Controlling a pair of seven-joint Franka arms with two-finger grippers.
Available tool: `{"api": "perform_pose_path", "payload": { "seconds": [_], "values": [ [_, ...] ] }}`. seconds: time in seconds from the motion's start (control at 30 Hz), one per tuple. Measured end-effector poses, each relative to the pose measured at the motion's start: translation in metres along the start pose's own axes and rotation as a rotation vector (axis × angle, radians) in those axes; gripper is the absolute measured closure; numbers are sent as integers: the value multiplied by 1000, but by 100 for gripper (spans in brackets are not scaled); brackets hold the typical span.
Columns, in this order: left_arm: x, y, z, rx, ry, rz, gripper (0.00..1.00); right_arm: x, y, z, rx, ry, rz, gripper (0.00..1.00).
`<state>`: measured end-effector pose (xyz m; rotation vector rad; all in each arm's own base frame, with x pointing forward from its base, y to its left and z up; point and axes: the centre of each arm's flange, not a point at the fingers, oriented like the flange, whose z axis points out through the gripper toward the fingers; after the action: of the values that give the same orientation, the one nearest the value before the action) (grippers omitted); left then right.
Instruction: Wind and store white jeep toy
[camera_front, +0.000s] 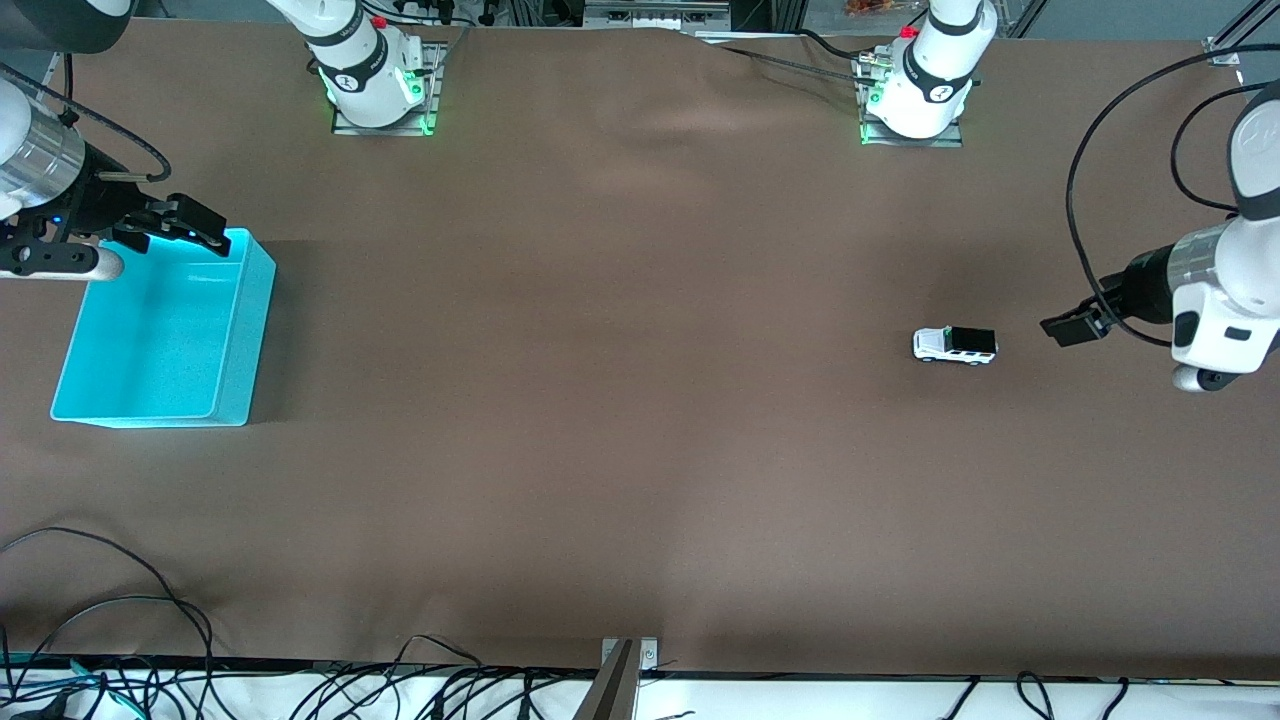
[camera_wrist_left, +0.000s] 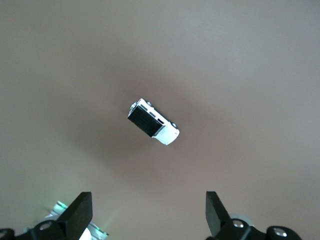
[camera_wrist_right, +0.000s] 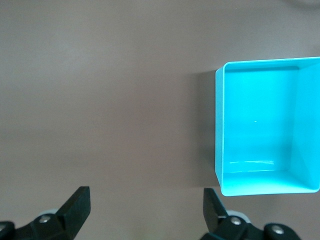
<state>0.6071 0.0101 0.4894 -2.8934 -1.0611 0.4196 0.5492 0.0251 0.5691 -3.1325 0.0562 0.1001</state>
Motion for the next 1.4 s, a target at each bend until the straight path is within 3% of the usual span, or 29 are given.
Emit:
{"api": "perform_pose_path", "payload": {
  "seconds": [0.27, 0.3, 0.5, 0.73, 1.4],
  "values": [
    [11, 5, 39, 23, -22, -291, 0, 0, 0, 0, 0, 1, 0, 0],
    [14, 6, 67, 34, -29, -388, 0, 0, 0, 0, 0, 1, 0, 0],
    [17, 4, 95, 34, -17, -488, 0, 0, 0, 0, 0, 2, 0, 0],
    [20, -4, 168, 36, 50, -692, 0, 0, 0, 0, 0, 3, 0, 0],
    [-3, -32, 272, -99, 125, -822, 0, 1, 0, 0, 0, 4, -1, 0]
  ]
}}
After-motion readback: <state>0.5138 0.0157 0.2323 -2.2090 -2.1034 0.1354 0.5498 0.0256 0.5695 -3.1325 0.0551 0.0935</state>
